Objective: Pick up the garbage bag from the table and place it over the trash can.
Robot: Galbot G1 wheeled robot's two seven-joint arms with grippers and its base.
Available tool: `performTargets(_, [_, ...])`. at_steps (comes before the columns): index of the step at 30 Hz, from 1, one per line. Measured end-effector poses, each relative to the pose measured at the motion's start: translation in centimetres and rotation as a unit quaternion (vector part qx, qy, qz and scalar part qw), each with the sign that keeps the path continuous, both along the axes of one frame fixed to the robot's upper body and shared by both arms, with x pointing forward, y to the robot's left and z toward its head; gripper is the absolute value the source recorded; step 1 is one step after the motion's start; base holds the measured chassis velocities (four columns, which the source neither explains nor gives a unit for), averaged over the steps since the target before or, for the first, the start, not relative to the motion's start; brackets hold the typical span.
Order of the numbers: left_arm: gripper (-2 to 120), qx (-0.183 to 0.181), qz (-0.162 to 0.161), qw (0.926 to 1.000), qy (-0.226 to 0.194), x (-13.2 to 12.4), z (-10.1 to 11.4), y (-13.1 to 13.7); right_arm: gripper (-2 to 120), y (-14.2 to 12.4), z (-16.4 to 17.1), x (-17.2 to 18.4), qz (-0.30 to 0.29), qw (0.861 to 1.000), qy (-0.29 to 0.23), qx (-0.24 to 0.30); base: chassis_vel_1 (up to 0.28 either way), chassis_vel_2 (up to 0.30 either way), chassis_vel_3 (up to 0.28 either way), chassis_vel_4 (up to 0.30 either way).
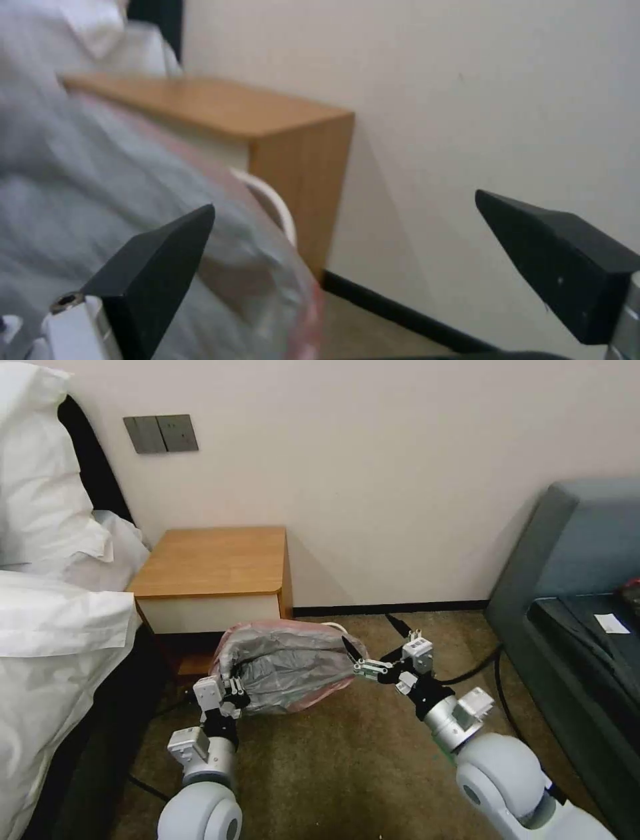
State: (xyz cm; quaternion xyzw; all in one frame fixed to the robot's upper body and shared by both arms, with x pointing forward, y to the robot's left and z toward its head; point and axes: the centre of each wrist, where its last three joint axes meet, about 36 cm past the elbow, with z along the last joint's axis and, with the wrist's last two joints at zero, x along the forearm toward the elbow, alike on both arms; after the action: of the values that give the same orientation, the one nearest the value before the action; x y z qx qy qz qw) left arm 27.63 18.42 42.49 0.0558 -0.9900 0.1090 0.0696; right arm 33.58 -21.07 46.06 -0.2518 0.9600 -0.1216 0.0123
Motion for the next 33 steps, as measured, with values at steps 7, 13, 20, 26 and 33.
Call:
performTargets(7, [5,0.001,0.001,1.0000,0.000,-0.1,0.0,-0.2,100,-0.3,-2.1,1.4,0.020,0.996,-0.028,-0.084,0.000,0.000,0.000,0.000])
performTargets(13, [5,0.005,-0.001,1.0000,0.002,0.0,-0.3,-0.3,100,0.6,-2.5,2.1,0.040,0.991,-0.056,-0.116,0.000,0.000,0.000,0.000])
performTargets(20, [5,0.010,-0.002,0.9999,0.005,0.0,-0.5,-0.5,100,1.5,-2.0,3.4,0.059,0.983,-0.102,-0.143,0.000,0.000,0.000,0.000])
performTargets(26, [5,0.012,-0.002,0.9999,0.009,-0.1,-0.8,-0.6,100,2.3,-3.0,3.5,0.075,0.981,-0.098,-0.149,0.000,0.000,0.000,0.000])
performTargets(33, [5,0.013,-0.002,0.9999,0.009,-0.1,-0.9,-0.6,98,2.6,-3.5,3.8,0.076,0.981,-0.100,-0.147,0.000,0.000,0.000,0.000])
